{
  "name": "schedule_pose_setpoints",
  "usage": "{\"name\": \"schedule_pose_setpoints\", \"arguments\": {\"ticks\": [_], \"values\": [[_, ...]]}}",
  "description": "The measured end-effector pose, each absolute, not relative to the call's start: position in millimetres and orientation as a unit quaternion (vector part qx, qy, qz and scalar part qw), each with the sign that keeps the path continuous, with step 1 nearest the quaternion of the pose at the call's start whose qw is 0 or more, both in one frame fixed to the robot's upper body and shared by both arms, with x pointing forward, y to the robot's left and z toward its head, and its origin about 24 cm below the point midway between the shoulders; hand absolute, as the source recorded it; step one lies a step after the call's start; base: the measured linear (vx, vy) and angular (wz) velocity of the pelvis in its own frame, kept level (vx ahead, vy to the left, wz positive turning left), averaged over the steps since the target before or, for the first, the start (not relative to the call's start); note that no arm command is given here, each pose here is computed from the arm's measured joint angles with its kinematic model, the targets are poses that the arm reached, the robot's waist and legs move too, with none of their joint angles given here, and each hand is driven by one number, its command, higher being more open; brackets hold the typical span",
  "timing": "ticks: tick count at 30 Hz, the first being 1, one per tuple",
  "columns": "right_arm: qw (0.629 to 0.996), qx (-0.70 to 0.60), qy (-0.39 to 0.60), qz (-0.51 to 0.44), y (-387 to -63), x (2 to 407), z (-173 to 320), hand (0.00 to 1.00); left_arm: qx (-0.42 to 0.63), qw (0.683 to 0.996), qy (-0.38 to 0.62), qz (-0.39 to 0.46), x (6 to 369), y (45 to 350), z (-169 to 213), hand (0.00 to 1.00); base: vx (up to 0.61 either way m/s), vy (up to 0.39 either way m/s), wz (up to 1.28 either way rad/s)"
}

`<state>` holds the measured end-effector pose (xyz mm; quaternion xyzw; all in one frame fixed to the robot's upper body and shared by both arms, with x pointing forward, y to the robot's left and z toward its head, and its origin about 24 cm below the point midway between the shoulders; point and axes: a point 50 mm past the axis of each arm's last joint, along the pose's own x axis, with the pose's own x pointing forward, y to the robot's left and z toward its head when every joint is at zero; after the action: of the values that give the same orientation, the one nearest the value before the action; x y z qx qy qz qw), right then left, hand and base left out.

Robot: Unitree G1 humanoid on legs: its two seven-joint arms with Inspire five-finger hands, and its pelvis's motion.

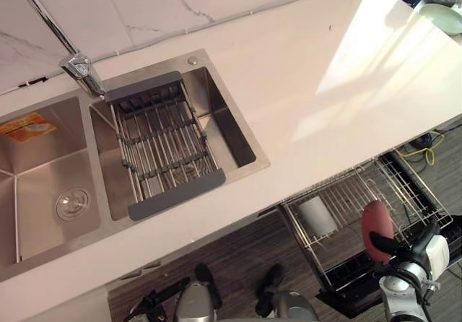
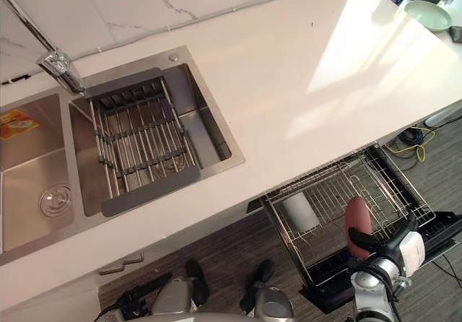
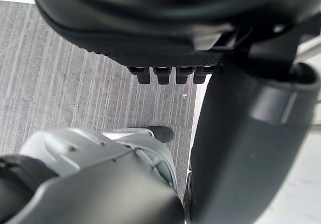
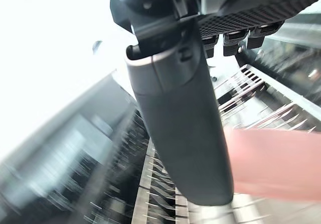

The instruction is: Walk over to the sink, pick up the cup, carry it to the dishwasher, place the cup inside the dishwasher, then close the dishwasher door

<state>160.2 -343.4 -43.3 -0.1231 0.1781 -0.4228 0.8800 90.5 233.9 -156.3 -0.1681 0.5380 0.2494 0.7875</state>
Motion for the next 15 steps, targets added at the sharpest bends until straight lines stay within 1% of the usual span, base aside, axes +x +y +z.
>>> {"name": "schedule_pose_setpoints", "arguments": {"ticks": [2, 4, 5, 6, 8, 10, 15], "values": [[0.897, 0.044, 0.152, -0.413, -339.7, 157.9, -49.5, 1.00, -0.164, 0.782, 0.548, 0.249, 81.3, 231.4, -158.7, 1.00, -0.01, 0.080, -0.09], [0.901, 0.113, 0.140, -0.395, -329.1, 156.1, -56.5, 1.00, -0.168, 0.777, 0.551, 0.252, 75.2, 227.9, -160.6, 1.00, 0.00, 0.065, -0.04], [0.902, 0.125, 0.140, -0.390, -325.0, 154.8, -59.2, 1.00, -0.171, 0.776, 0.552, 0.254, 74.0, 226.6, -161.0, 1.00, 0.00, 0.078, 0.01], [0.904, 0.147, 0.143, -0.376, -312.3, 151.2, -65.6, 1.00, -0.178, 0.773, 0.552, 0.256, 72.6, 221.9, -162.3, 1.00, -0.01, 0.063, 0.01], [0.904, 0.165, 0.137, -0.370, -304.2, 151.1, -67.2, 1.00, -0.180, 0.773, 0.552, 0.256, 72.0, 219.7, -162.8, 1.00, -0.01, 0.057, 0.01], [0.899, 0.202, 0.111, -0.374, -296.1, 152.7, -63.2, 1.00, -0.180, 0.774, 0.550, 0.258, 70.6, 219.4, -162.9, 1.00, -0.01, 0.061, 0.01], [0.890, 0.214, 0.055, -0.399, -300.3, 151.4, -44.1, 1.00, -0.183, 0.767, 0.554, 0.268, 60.7, 217.6, -164.8, 1.00, 0.02, 0.056, -0.02]]}}
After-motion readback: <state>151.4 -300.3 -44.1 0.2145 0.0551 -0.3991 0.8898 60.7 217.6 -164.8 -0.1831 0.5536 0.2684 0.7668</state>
